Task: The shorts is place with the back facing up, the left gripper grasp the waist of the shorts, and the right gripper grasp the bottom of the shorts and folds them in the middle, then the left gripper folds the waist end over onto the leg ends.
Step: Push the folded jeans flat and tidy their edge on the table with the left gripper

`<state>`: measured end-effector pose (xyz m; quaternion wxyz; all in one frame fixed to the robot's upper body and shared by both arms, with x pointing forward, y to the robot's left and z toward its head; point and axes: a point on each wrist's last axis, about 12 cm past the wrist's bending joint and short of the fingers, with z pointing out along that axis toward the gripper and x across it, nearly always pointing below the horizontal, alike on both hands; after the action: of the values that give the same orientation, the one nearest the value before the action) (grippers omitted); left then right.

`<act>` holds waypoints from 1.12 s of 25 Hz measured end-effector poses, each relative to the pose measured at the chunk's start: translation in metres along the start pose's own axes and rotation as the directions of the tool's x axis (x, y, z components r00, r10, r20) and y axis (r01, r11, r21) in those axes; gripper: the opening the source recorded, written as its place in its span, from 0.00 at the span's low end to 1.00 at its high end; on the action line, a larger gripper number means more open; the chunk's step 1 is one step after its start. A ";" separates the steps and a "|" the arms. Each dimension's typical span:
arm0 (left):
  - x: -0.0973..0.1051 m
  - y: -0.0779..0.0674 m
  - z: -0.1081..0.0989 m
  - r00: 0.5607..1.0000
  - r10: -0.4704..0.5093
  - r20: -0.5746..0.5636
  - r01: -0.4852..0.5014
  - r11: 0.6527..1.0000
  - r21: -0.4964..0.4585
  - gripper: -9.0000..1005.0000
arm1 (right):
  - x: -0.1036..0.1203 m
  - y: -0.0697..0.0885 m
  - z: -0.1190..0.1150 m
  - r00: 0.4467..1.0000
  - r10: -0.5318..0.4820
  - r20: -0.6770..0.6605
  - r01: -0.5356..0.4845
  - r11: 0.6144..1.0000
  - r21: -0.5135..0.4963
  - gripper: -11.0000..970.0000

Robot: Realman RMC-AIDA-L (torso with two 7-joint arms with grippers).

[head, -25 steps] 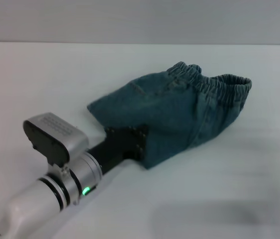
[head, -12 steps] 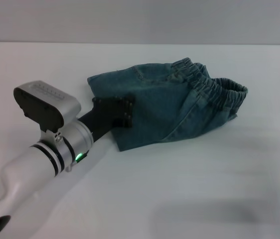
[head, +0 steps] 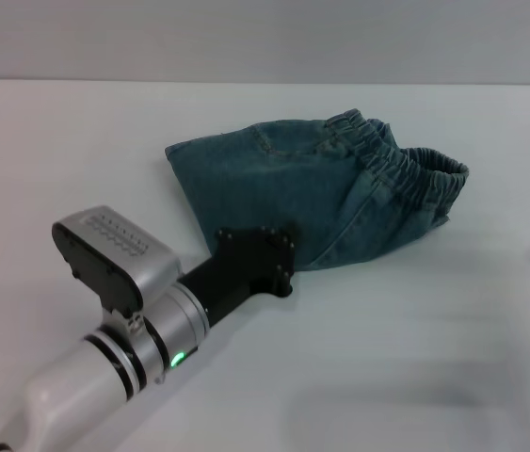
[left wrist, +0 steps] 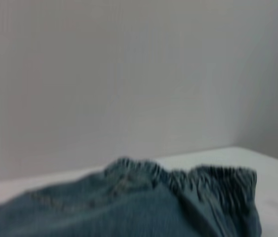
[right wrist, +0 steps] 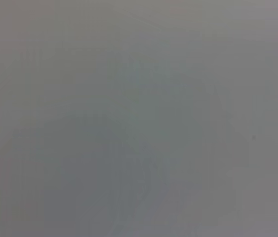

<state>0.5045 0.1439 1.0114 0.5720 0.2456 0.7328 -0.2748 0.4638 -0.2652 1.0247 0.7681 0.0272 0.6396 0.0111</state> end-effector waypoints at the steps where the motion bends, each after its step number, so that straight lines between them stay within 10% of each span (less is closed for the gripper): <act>1: 0.000 0.000 0.000 1.000 0.000 0.000 0.000 1.000 0.000 0.03 | 0.000 0.000 0.001 1.000 -0.001 -0.001 0.001 1.000 -0.002 0.05; 9: 0.009 -0.001 -0.001 0.996 -0.047 -0.071 0.046 0.999 -0.017 0.04 | 0.000 0.000 0.002 1.000 -0.005 -0.003 0.005 1.000 -0.006 0.05; 28: -0.022 0.070 0.031 0.984 0.091 -0.154 -0.113 0.983 -0.144 0.05 | 0.002 -0.003 -0.004 1.000 0.009 -0.014 -0.008 0.999 0.031 0.05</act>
<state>0.5789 0.1724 1.0185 0.5468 0.2582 0.7782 -0.1695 0.4604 -0.2684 1.0220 0.7629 0.0417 0.6451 0.0046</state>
